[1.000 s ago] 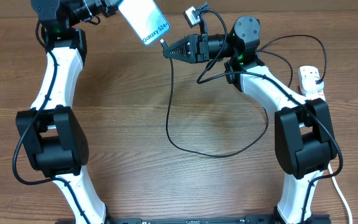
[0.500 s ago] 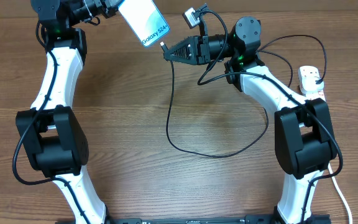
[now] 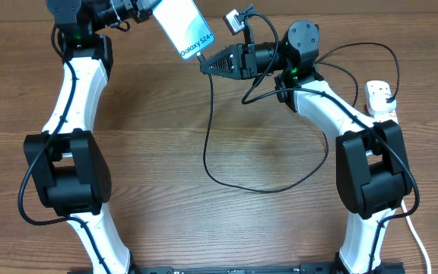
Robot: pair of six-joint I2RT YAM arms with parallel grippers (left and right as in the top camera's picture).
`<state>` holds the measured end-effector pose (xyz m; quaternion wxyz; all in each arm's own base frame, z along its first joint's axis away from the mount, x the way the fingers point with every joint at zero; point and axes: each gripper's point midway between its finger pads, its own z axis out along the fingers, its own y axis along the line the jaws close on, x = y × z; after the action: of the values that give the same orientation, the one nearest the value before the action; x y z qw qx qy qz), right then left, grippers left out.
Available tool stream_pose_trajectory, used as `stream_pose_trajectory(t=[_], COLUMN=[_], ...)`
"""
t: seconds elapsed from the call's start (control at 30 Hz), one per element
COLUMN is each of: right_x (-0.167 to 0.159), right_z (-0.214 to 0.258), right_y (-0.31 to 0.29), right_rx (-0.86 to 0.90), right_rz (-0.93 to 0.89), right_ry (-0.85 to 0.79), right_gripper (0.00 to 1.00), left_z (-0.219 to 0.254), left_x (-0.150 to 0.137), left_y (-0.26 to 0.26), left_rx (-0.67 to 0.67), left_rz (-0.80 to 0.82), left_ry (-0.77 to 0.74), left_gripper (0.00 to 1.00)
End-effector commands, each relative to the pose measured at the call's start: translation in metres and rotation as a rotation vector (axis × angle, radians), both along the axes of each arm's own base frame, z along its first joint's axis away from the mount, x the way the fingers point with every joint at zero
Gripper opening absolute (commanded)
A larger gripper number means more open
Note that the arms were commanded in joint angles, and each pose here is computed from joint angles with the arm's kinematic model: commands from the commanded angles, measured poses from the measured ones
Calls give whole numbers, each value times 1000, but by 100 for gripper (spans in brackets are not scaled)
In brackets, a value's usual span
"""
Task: Plug charger to phone and switch on socket
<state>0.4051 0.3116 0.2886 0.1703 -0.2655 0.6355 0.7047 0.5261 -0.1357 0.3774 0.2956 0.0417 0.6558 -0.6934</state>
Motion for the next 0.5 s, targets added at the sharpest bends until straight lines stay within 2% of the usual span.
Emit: stream_pose_trajectory(t=[0.0, 0.47], right_x=[-3, -4], right_z=[-4, -5], right_y=[1, 1], right_rx=[-2, -5], right_rz=[12, 23], right_ry=[-7, -9], right_gripper=[4, 4], left_z=[10, 8], left_x=[-5, -3], left_y=[-1, 8], left_rx=[9, 21], left_rz=[-3, 9], left_ry=[-35, -47], left_gripper=[4, 4])
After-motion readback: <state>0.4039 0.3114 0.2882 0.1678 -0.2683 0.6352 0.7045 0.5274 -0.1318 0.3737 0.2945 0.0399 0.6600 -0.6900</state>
